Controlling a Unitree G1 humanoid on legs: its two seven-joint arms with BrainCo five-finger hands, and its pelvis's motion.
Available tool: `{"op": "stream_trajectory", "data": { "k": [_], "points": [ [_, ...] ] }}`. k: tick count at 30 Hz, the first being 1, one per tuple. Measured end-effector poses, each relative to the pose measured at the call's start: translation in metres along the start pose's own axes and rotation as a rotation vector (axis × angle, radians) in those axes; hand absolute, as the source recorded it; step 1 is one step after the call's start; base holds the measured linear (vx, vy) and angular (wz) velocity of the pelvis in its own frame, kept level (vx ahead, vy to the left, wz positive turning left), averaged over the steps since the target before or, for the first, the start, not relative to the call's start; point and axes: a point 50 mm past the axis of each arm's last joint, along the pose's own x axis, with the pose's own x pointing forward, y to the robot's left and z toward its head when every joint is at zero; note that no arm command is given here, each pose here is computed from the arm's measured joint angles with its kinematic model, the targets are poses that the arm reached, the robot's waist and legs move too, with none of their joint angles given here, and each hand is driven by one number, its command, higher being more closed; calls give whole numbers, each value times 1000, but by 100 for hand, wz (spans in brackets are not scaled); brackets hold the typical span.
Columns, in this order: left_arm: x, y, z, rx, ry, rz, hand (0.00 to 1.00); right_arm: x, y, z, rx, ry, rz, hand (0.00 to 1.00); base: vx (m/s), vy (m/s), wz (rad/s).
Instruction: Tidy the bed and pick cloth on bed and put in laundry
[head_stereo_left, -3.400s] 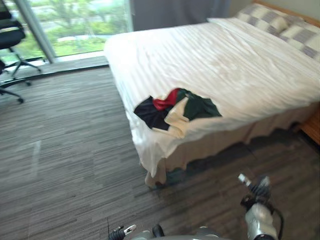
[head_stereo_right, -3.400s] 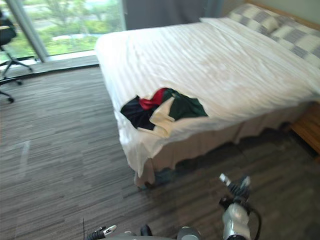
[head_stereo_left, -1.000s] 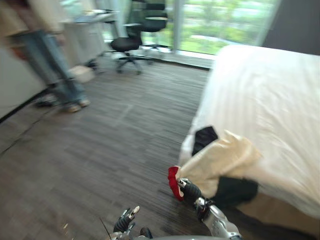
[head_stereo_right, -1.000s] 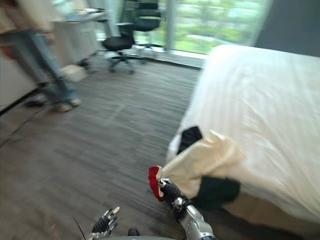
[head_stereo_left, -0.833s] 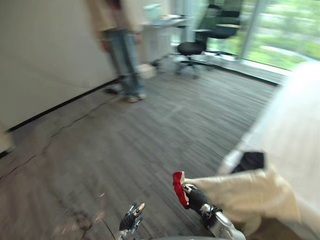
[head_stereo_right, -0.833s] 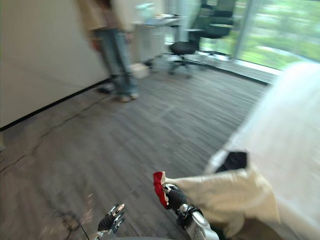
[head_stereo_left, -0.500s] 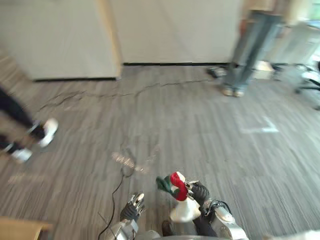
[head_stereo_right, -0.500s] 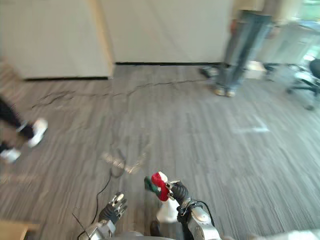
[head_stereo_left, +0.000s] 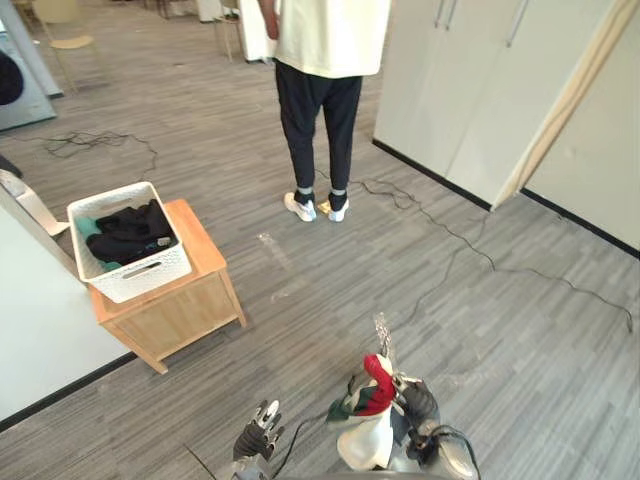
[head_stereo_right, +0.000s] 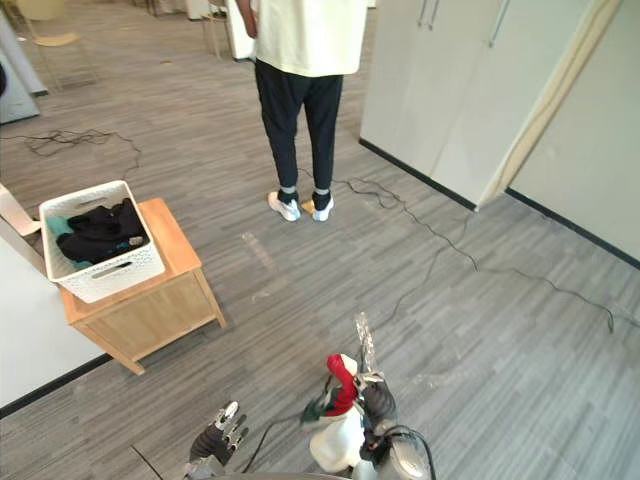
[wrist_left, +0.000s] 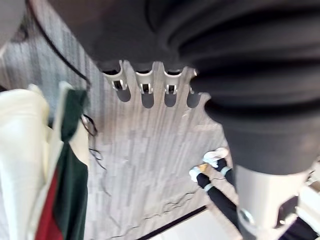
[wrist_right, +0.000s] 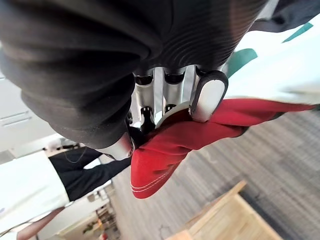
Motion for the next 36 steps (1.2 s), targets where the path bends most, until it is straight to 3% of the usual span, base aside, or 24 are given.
{"op": "stream_trajectory", "data": {
  "k": [1,2,13,15,19,22,32,36],
  "points": [
    [1,-2,0,9,4,-9,0,-1,-1,-1,1,3,-11,100,102,12,62],
    [9,8,4,158,63,34,0,-13,-25,-28,22,132,-172,100,30,7,27],
    [11,10,6,140,52,50,0,-23,-38,-31,43,126,-203,100,0,0,-4],
    [11,10,7,131,46,54,0,-25,-39,-29,44,105,-186,100,15,-17,-21],
    [5,24,21,20,-60,108,0,-11,-10,21,-3,-124,18,100,18,-90,-21],
    [3,21,28,14,-112,87,0,-5,-9,49,-58,-237,74,100,60,-111,9],
    [-8,7,8,43,-52,-17,0,-4,-33,64,-119,-225,18,100,159,24,20],
    [-9,8,15,72,-67,-54,0,3,-24,70,-140,-246,46,100,253,97,12]
  ]
}}
